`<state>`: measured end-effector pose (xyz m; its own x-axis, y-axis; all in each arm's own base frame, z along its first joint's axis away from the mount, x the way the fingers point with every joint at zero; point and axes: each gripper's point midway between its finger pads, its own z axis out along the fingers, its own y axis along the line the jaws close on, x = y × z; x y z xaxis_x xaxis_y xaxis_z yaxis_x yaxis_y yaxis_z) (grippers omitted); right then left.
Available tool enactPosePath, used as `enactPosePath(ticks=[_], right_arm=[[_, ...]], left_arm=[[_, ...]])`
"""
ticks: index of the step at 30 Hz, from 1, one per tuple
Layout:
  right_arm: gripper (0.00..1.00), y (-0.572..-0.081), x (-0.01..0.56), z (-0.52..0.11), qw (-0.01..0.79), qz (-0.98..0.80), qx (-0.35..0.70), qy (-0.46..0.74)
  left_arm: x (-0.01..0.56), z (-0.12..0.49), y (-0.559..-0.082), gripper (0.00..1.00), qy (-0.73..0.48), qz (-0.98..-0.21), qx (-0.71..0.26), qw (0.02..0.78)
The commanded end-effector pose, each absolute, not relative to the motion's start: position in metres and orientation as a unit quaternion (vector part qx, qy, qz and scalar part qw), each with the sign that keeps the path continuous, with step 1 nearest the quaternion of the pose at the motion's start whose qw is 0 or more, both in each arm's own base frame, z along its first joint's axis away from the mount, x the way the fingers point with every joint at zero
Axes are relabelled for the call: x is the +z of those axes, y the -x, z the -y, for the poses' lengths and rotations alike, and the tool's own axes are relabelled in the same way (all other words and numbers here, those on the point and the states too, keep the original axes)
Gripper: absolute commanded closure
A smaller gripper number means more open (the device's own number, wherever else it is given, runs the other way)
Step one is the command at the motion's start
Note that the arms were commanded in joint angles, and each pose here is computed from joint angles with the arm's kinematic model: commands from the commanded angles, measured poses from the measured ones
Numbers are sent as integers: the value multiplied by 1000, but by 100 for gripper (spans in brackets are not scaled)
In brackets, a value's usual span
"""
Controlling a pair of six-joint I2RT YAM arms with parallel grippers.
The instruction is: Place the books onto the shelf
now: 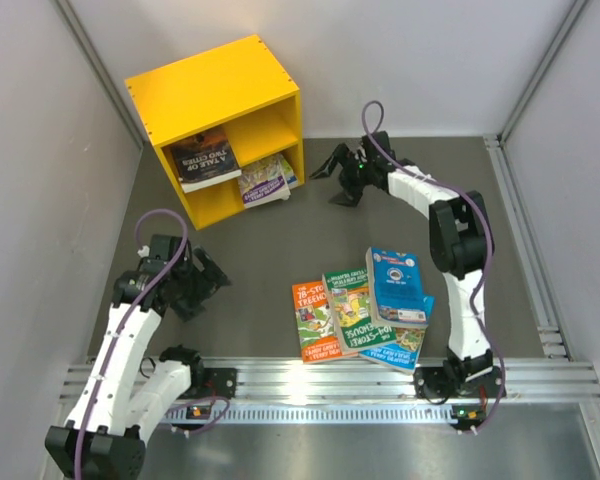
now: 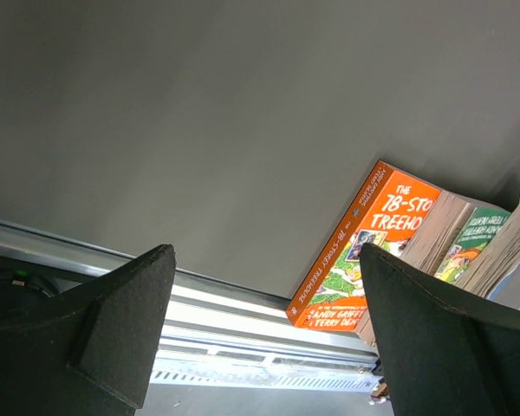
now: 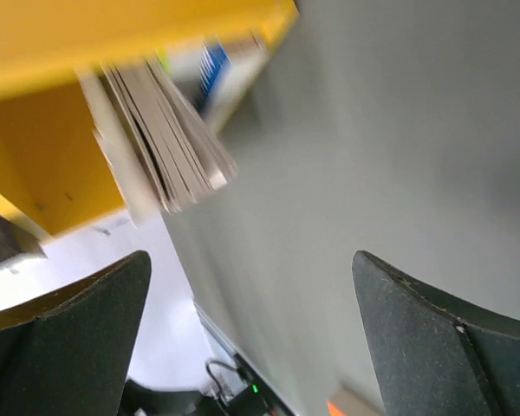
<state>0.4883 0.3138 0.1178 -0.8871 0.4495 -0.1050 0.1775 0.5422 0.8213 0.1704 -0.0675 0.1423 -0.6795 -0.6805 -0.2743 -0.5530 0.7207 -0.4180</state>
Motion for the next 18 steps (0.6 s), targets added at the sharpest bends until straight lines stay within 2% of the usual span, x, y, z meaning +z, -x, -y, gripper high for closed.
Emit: enactPosePath(ticks=[1,2,4,5,7,8,9,13,18], right_arm=[[3,-460,174,-319,197,-855,464,-123],[8,-447,187,-324,202,-852,470,-108],[19,-425,178,-329,190,-860,463,-97],[42,-408,178,-340,183,-861,467,-83],[68,-394,175,-353,168,-860,475,-79],[90,-385,171,-368,159,-856,488,-67],[99,-383,168,-376,151,-853,495,-65],[100,-385,140,-412,104,-845,517,-85],[100,-415,140,-435,107,-835,532,-93]], left_arm=[[144,71,-184,8,327,-902,-165,229],[143,71,-185,8,326,-903,-164,229],[143,71,-188,8,326,-902,-163,230],[142,70,-189,8,326,-903,-161,230],[142,70,-193,8,326,-902,-161,232],[143,71,-193,8,325,-902,-163,233],[143,71,-194,8,325,-902,-162,232],[147,70,-193,8,323,-904,-159,231],[153,63,-186,8,318,-906,-145,240]])
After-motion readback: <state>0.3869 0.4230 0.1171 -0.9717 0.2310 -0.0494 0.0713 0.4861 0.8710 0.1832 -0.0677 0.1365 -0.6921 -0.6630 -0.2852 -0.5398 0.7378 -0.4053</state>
